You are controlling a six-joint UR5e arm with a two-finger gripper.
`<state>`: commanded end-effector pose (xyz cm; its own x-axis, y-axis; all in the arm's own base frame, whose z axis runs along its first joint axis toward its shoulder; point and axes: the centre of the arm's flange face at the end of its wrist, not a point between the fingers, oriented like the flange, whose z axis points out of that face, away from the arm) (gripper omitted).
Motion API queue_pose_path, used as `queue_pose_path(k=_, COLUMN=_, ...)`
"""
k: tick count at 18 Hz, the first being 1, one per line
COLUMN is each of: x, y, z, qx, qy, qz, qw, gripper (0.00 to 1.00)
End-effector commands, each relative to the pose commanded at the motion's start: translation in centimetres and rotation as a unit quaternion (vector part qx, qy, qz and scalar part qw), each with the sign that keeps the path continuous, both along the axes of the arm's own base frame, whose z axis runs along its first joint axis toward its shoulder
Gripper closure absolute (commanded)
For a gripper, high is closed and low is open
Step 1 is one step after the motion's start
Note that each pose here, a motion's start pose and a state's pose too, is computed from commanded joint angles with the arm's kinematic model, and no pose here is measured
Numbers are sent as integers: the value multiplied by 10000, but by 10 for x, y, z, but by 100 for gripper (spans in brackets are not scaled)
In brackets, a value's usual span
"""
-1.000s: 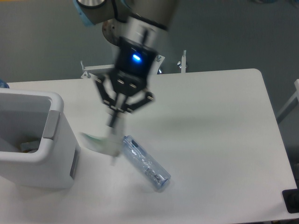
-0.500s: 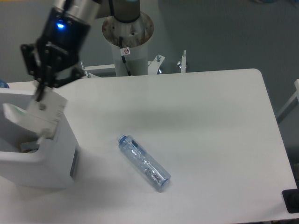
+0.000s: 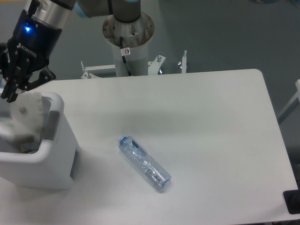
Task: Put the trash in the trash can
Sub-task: 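Open the gripper to drop the paper into the bin, then move the open gripper to the clear plastic bottle's end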
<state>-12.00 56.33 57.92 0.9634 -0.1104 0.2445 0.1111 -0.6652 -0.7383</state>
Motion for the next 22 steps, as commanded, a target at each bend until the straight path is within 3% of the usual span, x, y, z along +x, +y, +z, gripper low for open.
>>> queue_pose_path(k=4, x=-13, y=5, z=-4, qx=-37, qy=-36, qz=114, qw=9999, gripper=0)
queue_pose_path(k=8, x=-116, y=-8, z=-22, qx=-143, qy=-133, qz=932, qw=9955, gripper=0)
queue_pose_path(k=14, x=-245, y=-33, z=-71, qx=-475, qy=-275, qz=1844, qw=9813, gripper=0)
queue_pose_path(k=17, x=-283, y=-39, z=-104, qx=-873, qy=-227, qz=2208, qw=9711, gripper=0)
queue_pose_path(k=22, x=-322, y=-38, z=-168, qx=-1498, qy=-415, qz=2459, qw=9567, gripper=0)
